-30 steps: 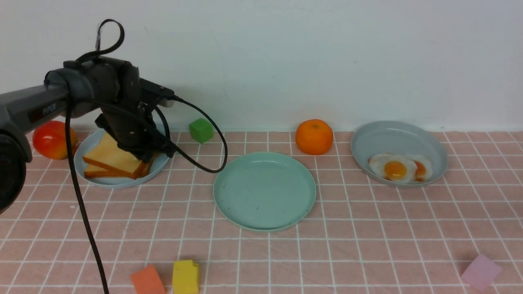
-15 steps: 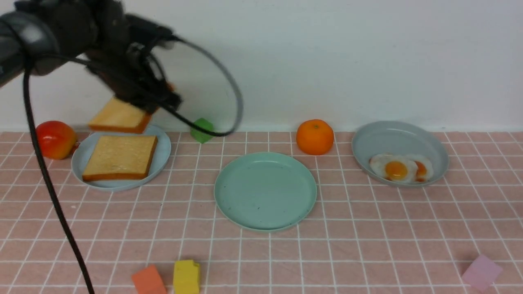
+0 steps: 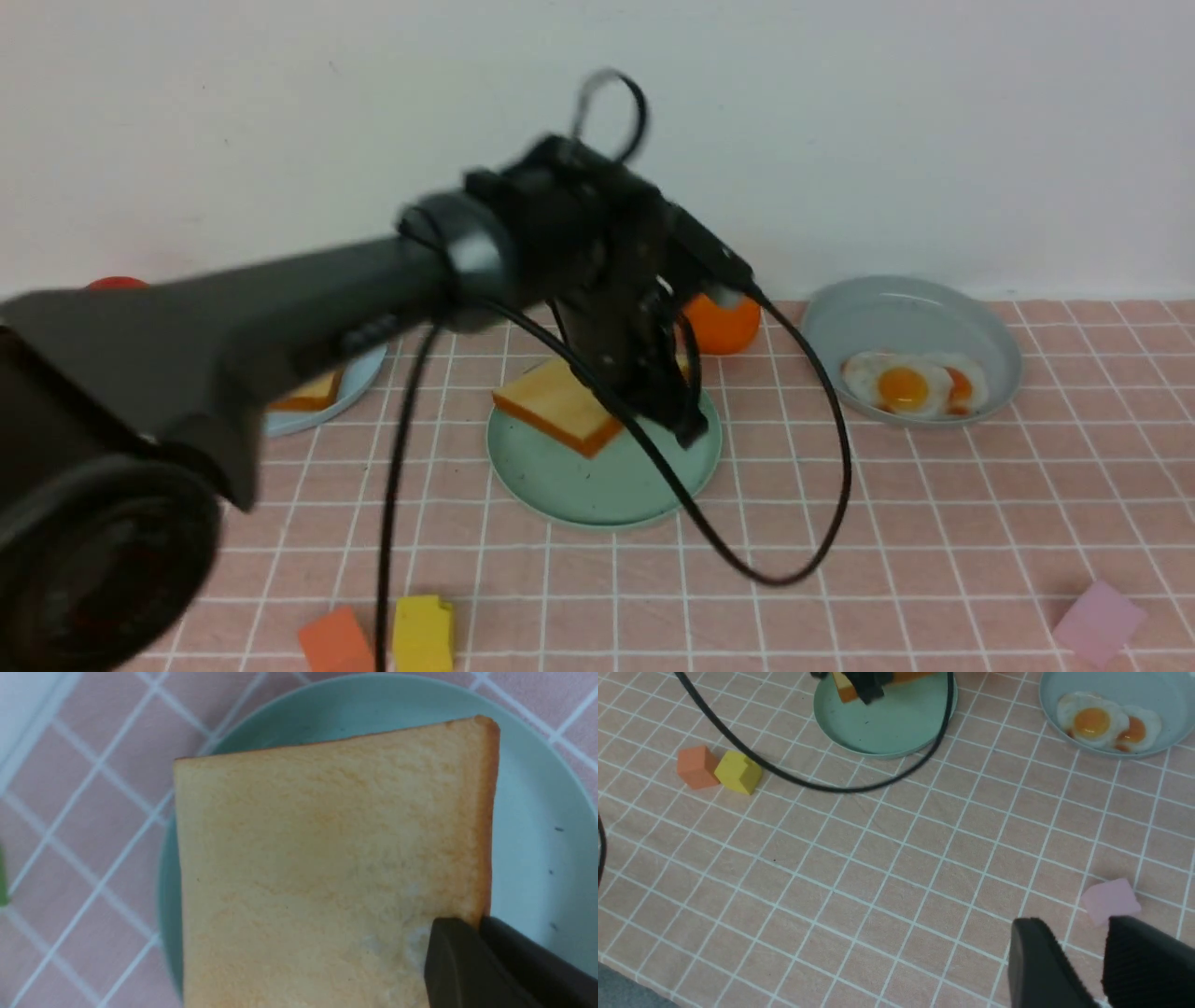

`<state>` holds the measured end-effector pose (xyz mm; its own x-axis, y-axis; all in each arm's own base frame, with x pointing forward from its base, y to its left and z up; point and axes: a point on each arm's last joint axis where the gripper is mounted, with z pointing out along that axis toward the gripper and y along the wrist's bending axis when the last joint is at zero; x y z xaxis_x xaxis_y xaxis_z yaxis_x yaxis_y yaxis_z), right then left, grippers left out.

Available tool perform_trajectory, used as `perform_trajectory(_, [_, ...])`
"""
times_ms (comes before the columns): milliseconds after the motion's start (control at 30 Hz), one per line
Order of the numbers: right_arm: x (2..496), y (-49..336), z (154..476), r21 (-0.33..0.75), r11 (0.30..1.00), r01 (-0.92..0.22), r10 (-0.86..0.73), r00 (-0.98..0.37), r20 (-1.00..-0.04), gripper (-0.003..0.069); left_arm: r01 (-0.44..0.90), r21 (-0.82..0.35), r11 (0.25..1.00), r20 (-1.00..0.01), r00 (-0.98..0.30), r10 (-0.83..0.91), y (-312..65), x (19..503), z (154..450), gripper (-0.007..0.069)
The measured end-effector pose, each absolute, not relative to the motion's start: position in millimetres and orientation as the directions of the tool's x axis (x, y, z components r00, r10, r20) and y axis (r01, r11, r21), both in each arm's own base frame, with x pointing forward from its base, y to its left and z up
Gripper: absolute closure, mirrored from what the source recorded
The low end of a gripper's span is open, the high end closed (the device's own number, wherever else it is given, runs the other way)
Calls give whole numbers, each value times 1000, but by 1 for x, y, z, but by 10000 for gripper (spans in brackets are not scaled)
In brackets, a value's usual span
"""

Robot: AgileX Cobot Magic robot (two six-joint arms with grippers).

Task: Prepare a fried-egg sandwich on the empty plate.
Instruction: Use the left arm to put a slice of bread into the empty plate in the middle, then use the right arm to grab a fried egg

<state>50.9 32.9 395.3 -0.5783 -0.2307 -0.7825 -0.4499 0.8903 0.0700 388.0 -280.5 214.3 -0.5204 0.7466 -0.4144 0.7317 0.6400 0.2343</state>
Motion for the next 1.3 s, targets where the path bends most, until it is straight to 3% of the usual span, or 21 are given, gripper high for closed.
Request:
perform_trajectory(300, [51,33,395,70,890,-450,-233,-582,-779,417,740,236,630,-391,-521,759,-284,394,189,606])
perform_trajectory(500, [50,33,395,70,890,-451,-235,-584,-777,417,739,224,635,-397,-526,753,-285,393,188,462])
perform_trajectory(567, [50,33,395,70,890,-451,-235,-584,-777,417,739,223,635,-397,-526,752,-285,393,188,354])
perform_trajectory(700, [50,33,395,70,890,-451,-235,-585,-777,417,727,208,655,-402,-547,735,-286,393,189,223])
perform_trajectory(900, [51,32,395,56,894,-443,-240,-583,-776,417,661,163,732,-438,-616,654,-281,387,213,162])
perform_trajectory(1000, [58,33,395,55,898,-436,-237,-585,-776,417,608,114,786,-520,-637,569,-271,371,269,202])
perform_trajectory(1100, [73,36,392,63,900,-430,-239,-611,-755,417,584,60,810,-589,-634,501,-258,350,322,294])
perform_trajectory(1300, [146,54,368,94,912,-399,-248,-721,-647,417,597,-86,798,-705,-603,374,-208,265,438,638])
